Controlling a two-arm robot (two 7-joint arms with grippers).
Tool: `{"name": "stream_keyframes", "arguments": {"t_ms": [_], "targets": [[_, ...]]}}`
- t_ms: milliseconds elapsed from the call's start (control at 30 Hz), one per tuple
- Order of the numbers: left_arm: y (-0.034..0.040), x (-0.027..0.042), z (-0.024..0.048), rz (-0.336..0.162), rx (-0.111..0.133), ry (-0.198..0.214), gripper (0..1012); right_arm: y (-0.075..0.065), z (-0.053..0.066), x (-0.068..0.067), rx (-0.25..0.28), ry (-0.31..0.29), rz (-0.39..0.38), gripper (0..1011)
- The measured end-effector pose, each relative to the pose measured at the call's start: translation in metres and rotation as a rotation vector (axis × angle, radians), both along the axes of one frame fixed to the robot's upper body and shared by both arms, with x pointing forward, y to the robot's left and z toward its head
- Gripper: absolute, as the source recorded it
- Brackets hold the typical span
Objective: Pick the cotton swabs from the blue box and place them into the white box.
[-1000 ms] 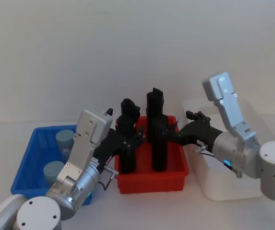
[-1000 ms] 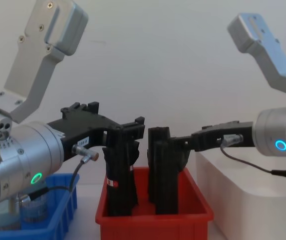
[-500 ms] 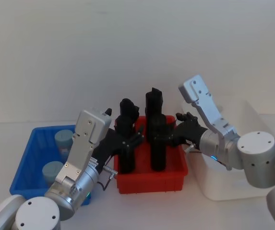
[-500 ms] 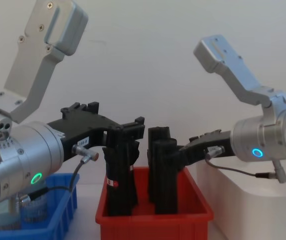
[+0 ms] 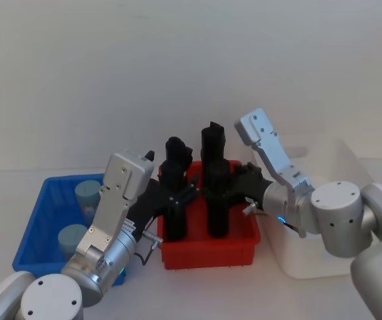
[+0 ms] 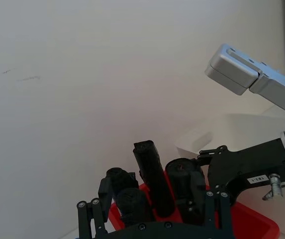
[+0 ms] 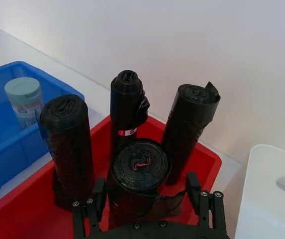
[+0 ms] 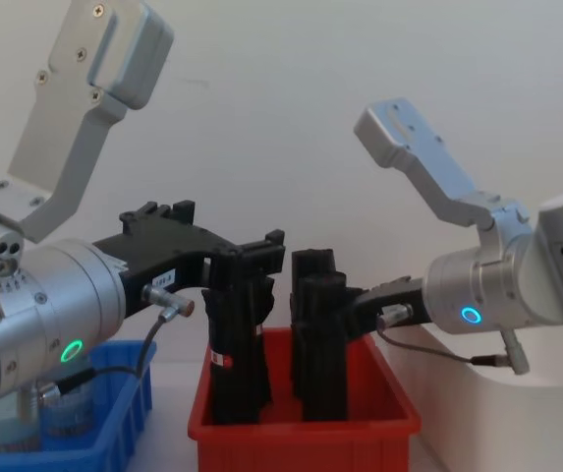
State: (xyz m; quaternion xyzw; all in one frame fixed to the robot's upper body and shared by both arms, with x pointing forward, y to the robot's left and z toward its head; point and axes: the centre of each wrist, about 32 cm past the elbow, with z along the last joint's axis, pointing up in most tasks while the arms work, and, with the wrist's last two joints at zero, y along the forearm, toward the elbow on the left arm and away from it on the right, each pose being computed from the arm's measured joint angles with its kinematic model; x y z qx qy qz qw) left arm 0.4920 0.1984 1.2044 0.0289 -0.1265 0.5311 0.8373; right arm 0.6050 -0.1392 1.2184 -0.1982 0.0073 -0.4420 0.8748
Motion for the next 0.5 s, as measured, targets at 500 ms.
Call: {"name": "stream_keyframes", "arguments": {"t_ms": [500], "targets": [[0.0,0.0,0.0,0.0,0.0,0.0,1004,0.012,-0.003,0.008,0.056,0.033,0.013,1002]]}}
